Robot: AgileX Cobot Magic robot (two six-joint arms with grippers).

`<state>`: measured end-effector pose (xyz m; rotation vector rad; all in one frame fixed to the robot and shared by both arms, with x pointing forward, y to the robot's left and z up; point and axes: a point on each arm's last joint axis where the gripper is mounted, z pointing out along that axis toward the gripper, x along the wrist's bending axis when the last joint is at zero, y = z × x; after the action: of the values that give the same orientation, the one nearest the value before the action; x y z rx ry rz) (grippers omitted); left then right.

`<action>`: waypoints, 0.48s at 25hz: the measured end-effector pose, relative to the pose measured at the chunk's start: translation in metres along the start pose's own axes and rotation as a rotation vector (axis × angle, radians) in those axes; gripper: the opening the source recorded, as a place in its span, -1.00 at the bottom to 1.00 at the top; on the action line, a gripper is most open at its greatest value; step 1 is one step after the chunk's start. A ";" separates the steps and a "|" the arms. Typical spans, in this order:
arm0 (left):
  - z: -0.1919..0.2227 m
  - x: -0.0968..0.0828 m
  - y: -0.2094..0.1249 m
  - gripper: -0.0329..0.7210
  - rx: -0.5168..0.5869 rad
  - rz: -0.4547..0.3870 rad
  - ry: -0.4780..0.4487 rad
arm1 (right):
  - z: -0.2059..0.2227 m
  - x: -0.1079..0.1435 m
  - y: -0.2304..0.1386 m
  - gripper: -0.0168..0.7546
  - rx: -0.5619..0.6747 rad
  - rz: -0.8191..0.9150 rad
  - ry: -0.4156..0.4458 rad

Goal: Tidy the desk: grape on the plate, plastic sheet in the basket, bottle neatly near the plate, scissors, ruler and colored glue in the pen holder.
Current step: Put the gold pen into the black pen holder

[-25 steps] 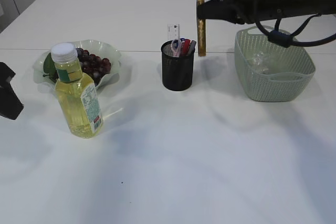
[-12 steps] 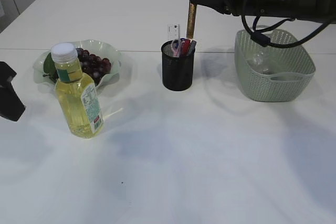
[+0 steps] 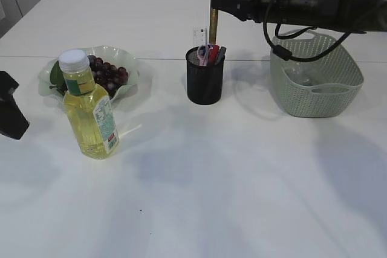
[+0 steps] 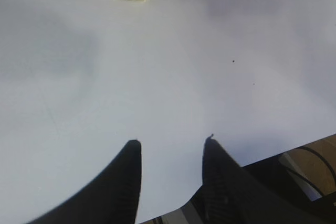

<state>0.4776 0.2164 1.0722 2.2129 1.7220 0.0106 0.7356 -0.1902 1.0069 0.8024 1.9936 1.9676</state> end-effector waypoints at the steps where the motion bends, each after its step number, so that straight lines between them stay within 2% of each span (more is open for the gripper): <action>1: 0.000 0.000 0.000 -0.15 -0.002 0.001 0.002 | 0.002 -0.002 -0.001 -0.74 -0.002 -0.001 0.004; 12: 0.000 0.001 0.000 -0.15 -0.003 0.021 0.015 | 0.011 -0.016 -0.033 -0.74 0.025 0.038 0.019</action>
<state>0.4783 0.2176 1.0721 2.2343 1.7053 0.0348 0.7474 -0.1882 0.9702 0.8359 2.0326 1.9818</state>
